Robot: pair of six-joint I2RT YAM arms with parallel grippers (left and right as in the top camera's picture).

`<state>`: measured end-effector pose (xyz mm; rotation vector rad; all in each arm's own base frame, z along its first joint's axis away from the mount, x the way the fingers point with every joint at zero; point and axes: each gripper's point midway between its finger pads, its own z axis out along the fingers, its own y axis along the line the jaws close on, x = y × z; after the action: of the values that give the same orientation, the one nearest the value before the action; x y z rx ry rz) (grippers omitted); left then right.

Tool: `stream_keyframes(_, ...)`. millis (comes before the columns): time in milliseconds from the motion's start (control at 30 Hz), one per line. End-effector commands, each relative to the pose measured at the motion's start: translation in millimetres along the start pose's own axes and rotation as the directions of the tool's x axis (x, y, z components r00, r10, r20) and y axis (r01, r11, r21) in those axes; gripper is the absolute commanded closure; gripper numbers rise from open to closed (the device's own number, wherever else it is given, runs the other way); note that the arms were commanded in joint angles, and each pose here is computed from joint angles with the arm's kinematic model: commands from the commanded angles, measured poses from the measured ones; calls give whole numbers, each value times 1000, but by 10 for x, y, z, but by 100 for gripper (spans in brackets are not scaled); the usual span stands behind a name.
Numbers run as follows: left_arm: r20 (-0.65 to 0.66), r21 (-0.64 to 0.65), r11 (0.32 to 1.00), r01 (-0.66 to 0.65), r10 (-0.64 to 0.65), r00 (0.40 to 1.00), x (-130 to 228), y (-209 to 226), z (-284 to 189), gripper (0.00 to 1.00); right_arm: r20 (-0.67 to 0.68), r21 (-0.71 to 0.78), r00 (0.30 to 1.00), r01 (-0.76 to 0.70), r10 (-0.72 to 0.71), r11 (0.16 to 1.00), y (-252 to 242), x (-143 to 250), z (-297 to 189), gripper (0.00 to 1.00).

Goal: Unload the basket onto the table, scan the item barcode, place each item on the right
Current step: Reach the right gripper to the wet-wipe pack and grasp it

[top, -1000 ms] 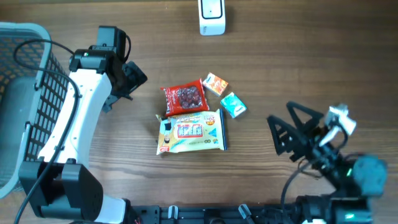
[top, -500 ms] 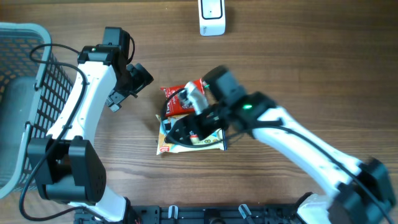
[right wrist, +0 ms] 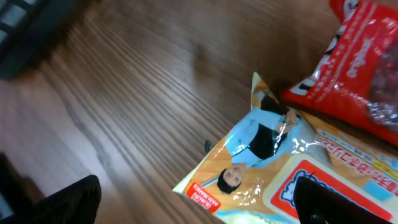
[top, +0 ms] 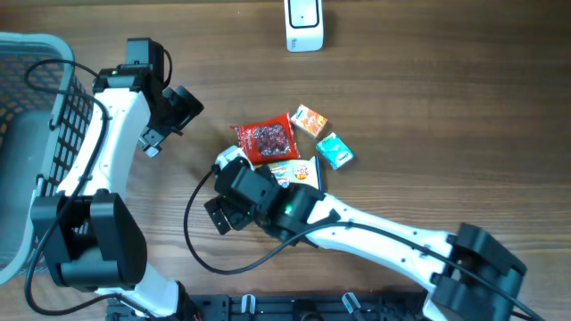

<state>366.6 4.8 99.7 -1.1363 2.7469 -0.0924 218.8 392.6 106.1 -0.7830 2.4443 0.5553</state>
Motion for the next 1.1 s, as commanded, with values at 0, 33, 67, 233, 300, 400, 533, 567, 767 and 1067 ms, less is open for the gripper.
stream_keyframes(0, -11, -18, 1000, 18, -18, 1000, 5, 39, 64, 0, -33, 62, 998, 53, -51, 997, -114, 103, 216, 0)
stream_keyframes(33, 20, -39, 999, 18, -18, 1000, -52, 71, 63, 0, -24, 104, 994, 107, -105, 989, -181, 69, 250, 0)
stream_keyframes(67, 45, -59, 998, 19, -16, 999, -96, 105, 62, 0, -9, 150, 993, 121, -121, 981, -248, 14, 246, 0)
stream_keyframes(233, 35, -84, 996, 18, -15, 999, -94, 132, 144, 0, -21, 202, 994, 110, -107, 973, -321, 25, 404, 0)
stream_keyframes(300, 25, -93, 996, 17, -15, 1000, -87, 137, 197, 0, -69, 208, 992, 122, -110, 970, -356, 161, 533, 0)
stream_keyframes(400, 18, -100, 995, 16, -15, 1000, -81, 143, 234, 0, -165, 243, 983, 124, -85, 962, -370, 256, 599, 0)
stream_keyframes(533, 16, -100, 995, 16, -14, 1000, -76, 141, 234, 0, -249, 330, 969, 81, 4, 941, -544, 482, 615, 0)
stream_keyframes(567, 17, -100, 995, 16, -14, 1000, -78, 141, 234, 0, -246, 392, 967, 35, 68, 919, -658, 479, 539, 0)
stream_keyframes(767, 17, -100, 995, 16, -14, 1000, -78, 141, 234, 0, -285, 439, 937, -58, 201, 896, -891, 515, 421, 0)
stream_keyframes(1067, 17, -100, 995, 15, -14, 1000, -78, 141, 234, 0, -335, 499, 928, 30, 161, 866, -1082, 596, 307, 41)
